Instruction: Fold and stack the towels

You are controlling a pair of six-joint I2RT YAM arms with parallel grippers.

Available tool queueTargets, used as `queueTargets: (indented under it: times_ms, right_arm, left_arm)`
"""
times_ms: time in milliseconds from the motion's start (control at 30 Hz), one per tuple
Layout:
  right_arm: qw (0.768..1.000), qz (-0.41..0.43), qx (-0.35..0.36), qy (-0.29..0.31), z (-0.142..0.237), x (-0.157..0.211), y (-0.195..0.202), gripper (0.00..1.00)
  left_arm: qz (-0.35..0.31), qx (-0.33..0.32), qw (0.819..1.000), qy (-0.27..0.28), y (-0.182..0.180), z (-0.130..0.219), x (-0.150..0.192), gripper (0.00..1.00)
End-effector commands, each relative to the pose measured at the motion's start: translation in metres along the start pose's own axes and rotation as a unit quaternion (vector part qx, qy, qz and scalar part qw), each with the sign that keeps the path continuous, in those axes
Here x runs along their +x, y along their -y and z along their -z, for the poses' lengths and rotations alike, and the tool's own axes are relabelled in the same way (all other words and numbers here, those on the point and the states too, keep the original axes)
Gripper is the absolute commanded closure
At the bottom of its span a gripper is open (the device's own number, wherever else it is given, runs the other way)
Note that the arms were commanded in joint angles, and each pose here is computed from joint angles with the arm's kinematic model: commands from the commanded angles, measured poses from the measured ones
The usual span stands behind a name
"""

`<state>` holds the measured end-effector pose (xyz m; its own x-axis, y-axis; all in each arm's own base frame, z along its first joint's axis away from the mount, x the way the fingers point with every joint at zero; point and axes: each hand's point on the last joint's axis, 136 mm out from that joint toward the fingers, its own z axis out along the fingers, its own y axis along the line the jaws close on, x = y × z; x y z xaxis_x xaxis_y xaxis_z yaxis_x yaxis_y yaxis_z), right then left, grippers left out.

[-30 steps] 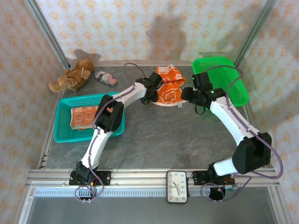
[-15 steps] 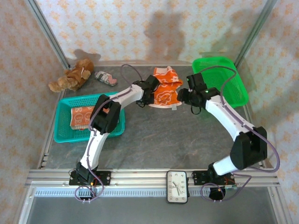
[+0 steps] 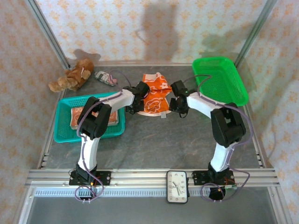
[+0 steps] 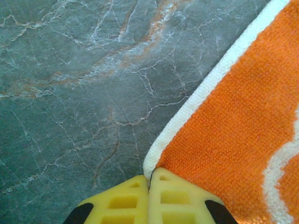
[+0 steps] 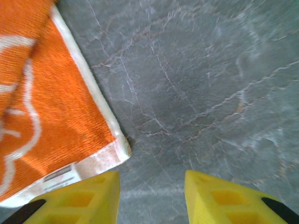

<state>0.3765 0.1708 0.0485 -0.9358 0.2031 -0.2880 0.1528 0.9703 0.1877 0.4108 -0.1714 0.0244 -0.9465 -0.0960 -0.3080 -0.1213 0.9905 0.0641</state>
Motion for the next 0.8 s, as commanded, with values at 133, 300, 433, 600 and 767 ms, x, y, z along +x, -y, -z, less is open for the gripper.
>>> queueTargets:
  times_ms: [133,300,433,600,767]
  right_arm:
    - [1.000,0.011,-0.008,0.017,-0.006,-0.013,-0.027,0.59]
    - [1.000,0.018,0.013,0.009,-0.020,-0.011,-0.029,0.59]
    - [0.999,0.017,0.029,0.007,-0.027,-0.009,-0.024,0.59]
    - [0.999,0.019,0.038,0.000,-0.032,-0.005,-0.019,0.59]
    - [0.999,0.020,0.039,-0.010,-0.038,0.001,-0.018,0.59]
  left_arm:
    - [0.012,0.007,1.000,0.006,0.000,0.005,-0.001,1.00]
    - [0.011,0.011,1.000,0.005,0.003,0.005,-0.002,1.00]
    - [0.009,0.009,1.000,0.006,0.002,0.005,-0.003,1.00]
    - [0.007,0.008,1.000,0.005,0.002,0.005,-0.003,1.00]
    - [0.008,0.008,1.000,0.002,0.003,0.002,-0.001,1.00]
